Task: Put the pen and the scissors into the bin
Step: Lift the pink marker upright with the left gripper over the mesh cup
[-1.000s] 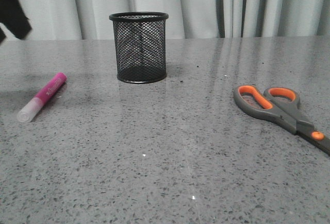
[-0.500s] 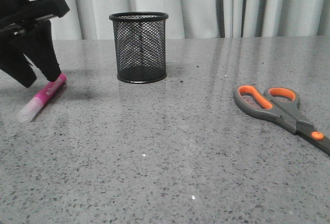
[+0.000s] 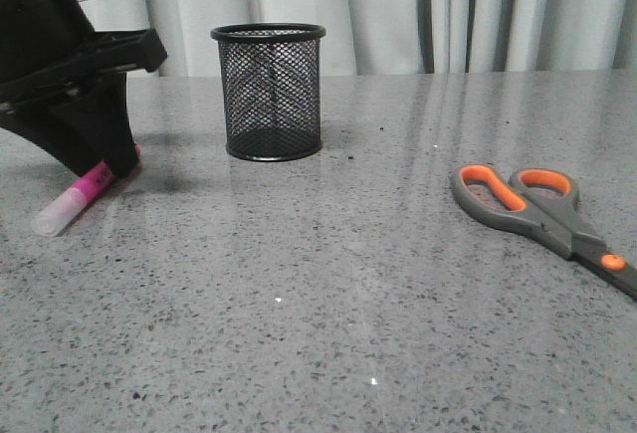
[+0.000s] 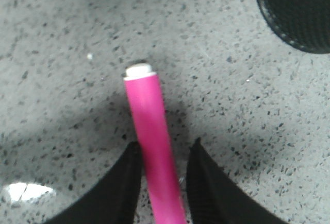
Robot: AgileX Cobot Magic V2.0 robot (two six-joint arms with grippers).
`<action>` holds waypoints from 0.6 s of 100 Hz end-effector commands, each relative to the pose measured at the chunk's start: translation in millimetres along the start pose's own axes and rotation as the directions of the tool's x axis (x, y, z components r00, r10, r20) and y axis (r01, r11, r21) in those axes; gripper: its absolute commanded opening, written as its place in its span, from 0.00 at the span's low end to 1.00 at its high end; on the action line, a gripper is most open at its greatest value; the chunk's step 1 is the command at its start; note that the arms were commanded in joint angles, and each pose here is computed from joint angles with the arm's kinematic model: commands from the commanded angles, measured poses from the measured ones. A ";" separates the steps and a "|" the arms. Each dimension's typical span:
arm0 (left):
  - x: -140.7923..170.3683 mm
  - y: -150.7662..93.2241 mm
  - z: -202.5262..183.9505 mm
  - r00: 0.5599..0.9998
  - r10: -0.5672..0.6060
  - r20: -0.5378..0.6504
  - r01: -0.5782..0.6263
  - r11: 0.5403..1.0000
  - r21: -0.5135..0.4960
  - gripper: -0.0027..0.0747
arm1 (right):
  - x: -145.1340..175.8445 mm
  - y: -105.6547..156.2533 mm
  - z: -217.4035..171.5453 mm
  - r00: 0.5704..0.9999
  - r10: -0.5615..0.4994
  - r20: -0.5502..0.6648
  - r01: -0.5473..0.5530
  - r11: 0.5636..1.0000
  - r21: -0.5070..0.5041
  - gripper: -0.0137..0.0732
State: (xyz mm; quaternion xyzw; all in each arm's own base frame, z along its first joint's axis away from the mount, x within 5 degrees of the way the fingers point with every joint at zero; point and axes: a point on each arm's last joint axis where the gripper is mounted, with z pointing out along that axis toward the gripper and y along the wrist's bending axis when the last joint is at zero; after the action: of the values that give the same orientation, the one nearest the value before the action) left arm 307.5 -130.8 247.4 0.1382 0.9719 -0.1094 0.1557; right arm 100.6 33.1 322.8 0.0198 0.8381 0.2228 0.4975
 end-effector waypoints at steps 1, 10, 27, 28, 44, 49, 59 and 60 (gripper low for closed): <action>-4.1 -6.2 -8.8 0.999 0.020 0.041 -0.020 1.000 0.000 0.11 | -15.4 3.1 -3.3 0.996 -0.008 0.089 0.007 1.000 0.001 0.52; -6.5 -7.1 -13.5 0.997 0.022 0.076 -0.022 1.000 0.003 0.01 | -14.8 3.2 -3.3 0.997 -0.008 0.081 0.008 1.000 0.000 0.52; -19.2 -13.3 -64.7 0.916 0.039 0.399 -0.047 0.999 0.010 0.01 | -14.6 3.2 -3.3 0.997 -0.008 0.080 0.008 1.000 0.000 0.52; -20.4 -14.0 -71.1 0.899 0.038 0.437 -0.048 0.999 0.012 0.01 | -14.6 3.2 -3.3 0.997 -0.008 0.080 0.008 1.000 0.000 0.52; -27.7 -23.8 -144.5 0.594 -0.052 0.803 -0.039 0.995 0.093 0.01 | -14.6 3.2 -3.3 0.997 -0.008 0.080 0.008 1.000 0.000 0.52; -28.8 -29.1 -158.5 0.501 -0.073 0.863 -0.051 0.992 0.114 0.01 | -15.4 3.1 -3.3 0.996 -0.008 0.088 0.007 1.000 0.001 0.52; -31.1 -44.9 -171.0 0.371 -0.091 0.924 -0.098 0.986 0.137 0.01 | -16.9 2.8 -3.5 0.994 -0.008 0.105 0.007 1.000 0.004 0.52; -31.4 -46.3 -170.5 0.367 -0.092 0.926 -0.102 0.985 0.138 0.01 | -17.2 2.8 -3.5 0.994 -0.008 0.108 0.007 1.000 0.005 0.52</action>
State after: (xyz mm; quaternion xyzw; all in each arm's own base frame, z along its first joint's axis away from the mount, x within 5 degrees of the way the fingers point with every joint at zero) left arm 285.8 -131.8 388.7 0.0837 0.7812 -0.2165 0.5795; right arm 100.7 33.0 322.9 0.0201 0.8376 0.2227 0.4984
